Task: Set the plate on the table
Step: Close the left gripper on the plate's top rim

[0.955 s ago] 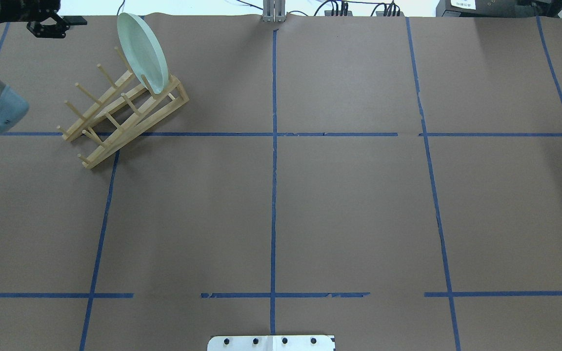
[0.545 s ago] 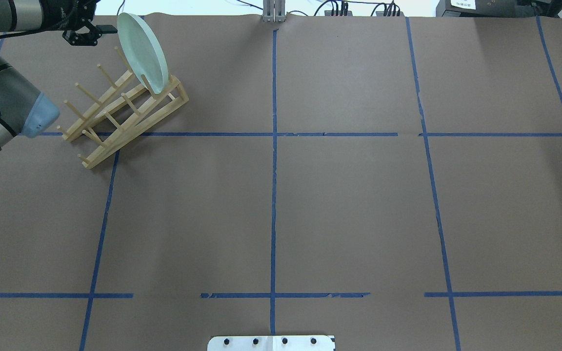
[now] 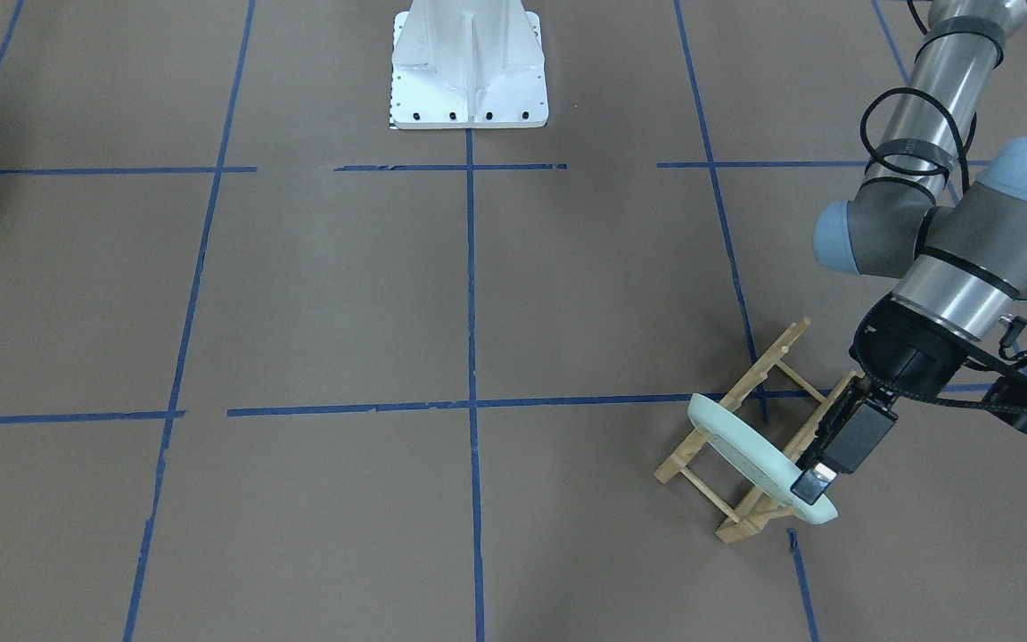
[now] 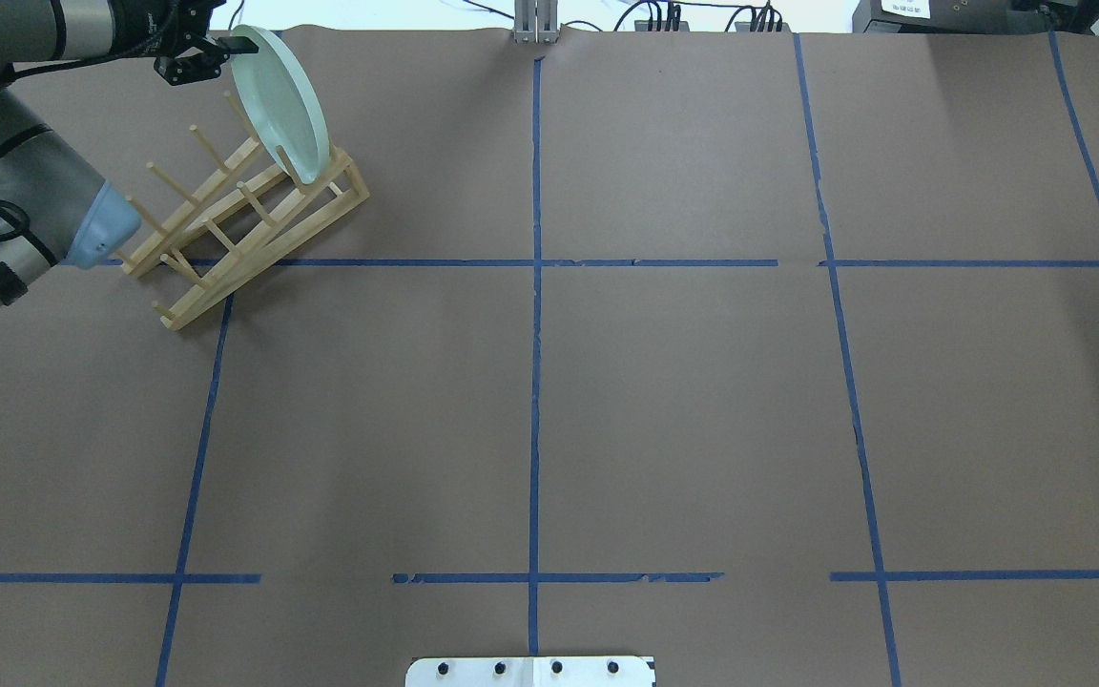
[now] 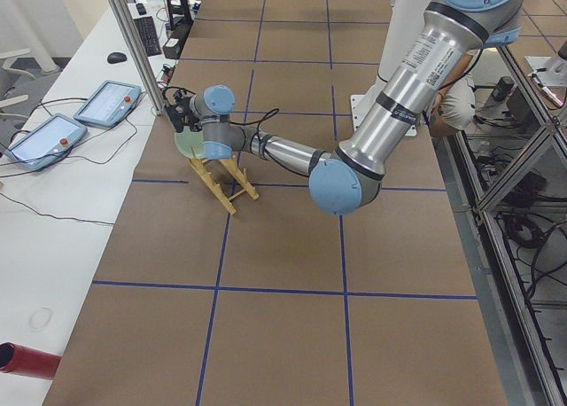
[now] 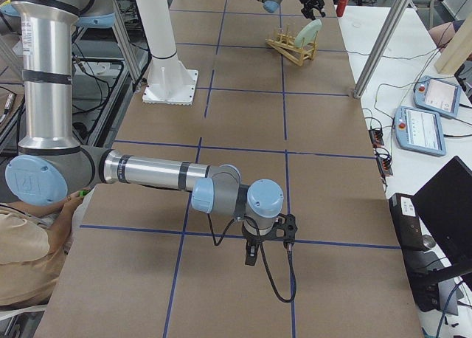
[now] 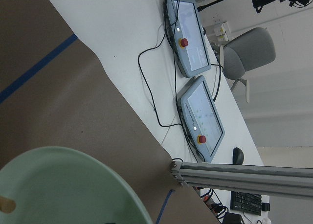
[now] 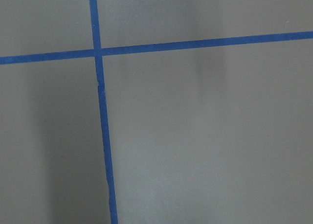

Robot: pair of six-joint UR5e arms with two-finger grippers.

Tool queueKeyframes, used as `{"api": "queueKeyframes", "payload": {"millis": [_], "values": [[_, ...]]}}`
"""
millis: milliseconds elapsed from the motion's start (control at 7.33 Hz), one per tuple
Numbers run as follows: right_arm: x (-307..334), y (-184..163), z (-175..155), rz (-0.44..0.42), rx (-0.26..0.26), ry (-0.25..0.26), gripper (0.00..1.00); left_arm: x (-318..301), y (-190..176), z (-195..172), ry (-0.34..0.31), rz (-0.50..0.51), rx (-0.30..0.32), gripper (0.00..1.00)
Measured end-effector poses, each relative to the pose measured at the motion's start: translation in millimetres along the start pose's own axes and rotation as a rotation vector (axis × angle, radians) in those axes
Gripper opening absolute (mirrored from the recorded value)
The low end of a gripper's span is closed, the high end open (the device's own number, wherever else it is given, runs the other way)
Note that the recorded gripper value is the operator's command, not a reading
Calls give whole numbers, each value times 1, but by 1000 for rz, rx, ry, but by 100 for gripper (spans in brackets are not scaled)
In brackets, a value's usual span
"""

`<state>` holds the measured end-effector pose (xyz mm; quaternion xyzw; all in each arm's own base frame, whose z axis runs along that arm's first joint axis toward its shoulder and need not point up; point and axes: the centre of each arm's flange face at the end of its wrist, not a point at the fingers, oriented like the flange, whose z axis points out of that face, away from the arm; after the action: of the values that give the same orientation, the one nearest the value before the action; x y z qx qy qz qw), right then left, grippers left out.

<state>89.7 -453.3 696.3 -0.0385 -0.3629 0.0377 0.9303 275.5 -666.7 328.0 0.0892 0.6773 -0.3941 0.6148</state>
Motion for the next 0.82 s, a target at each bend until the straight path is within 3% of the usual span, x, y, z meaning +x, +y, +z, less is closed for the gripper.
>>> {"api": "queueKeyframes", "payload": {"millis": [136,545,818], "values": [[0,0,0,0,0,0,100,2,4,3,5,2,4,0],[0,0,0,0,0,0,100,7,7,1,19,7,5,0],[0,0,0,0,0,0,100,32,14,-17,64,17,0,0]]}}
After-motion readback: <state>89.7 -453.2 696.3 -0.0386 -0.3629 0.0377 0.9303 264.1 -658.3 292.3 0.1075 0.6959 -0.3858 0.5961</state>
